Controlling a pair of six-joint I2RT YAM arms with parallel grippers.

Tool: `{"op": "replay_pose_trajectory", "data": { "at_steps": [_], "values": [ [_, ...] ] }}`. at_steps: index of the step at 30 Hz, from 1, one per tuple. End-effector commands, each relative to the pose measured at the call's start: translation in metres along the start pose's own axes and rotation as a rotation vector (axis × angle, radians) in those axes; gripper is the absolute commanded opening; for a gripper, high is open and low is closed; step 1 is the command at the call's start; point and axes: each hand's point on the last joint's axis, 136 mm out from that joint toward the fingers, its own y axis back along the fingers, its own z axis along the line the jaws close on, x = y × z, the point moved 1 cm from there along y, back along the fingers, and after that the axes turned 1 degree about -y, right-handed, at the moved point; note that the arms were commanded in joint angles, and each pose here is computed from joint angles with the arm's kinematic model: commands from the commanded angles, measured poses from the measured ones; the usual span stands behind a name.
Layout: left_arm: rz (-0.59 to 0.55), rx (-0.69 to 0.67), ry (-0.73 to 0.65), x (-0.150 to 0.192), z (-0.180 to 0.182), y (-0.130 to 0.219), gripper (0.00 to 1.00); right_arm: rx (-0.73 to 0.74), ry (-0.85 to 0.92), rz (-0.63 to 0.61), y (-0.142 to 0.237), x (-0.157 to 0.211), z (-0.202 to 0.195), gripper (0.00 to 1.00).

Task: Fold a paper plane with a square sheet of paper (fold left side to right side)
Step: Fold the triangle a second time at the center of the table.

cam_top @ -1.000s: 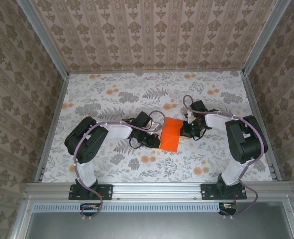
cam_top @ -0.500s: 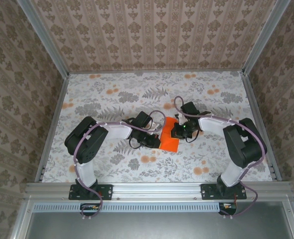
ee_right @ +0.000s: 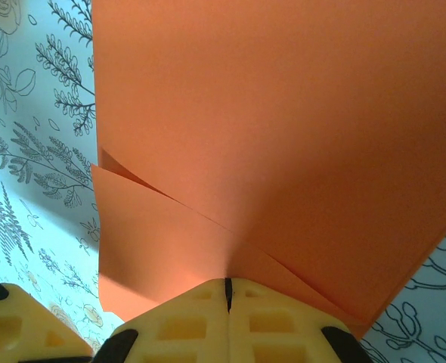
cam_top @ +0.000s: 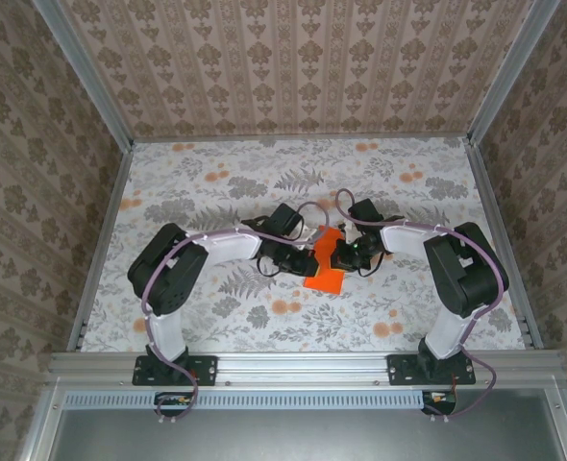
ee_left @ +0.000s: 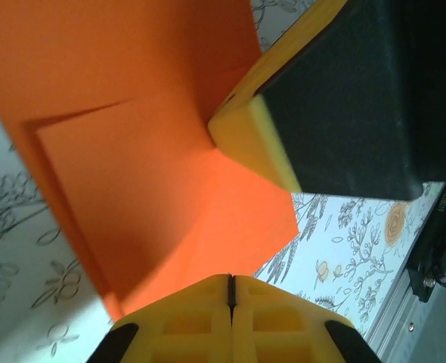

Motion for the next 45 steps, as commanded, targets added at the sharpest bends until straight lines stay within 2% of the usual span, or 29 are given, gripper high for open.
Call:
{"op": "replay_pose_trajectory", "data": {
  "at_steps": [1,5,13,27,32,37,40,45],
  "values": [
    [0.055,0.000,0.008,0.008,0.007,-0.010,0.06,0.077,-0.045,0.066,-0.011,0.019,-0.024,0.00],
    [0.076,0.022,0.014,0.010,0.007,-0.015,0.06,0.080,-0.044,0.070,-0.012,0.020,-0.025,0.00],
    [0.117,-0.049,0.057,0.026,0.026,-0.017,0.06,0.117,-0.040,0.076,-0.010,0.020,-0.030,0.00],
    [0.098,-0.078,0.134,0.057,0.044,0.002,0.06,0.180,-0.031,0.100,-0.011,0.016,-0.043,0.00],
    [0.091,-0.086,0.152,0.067,0.049,0.009,0.06,0.163,-0.024,0.089,-0.009,0.012,-0.040,0.00],
    [0.045,-0.081,0.128,0.060,0.047,0.024,0.09,0.086,-0.002,0.021,0.000,-0.002,-0.020,0.00],
    [-0.020,-0.063,0.092,0.042,0.040,0.039,0.16,0.043,0.029,-0.068,0.015,-0.017,-0.003,0.10],
    [-0.141,-0.022,-0.007,-0.003,0.024,0.055,0.37,0.069,0.071,-0.236,0.049,-0.035,0.004,0.30]
  ]
}}
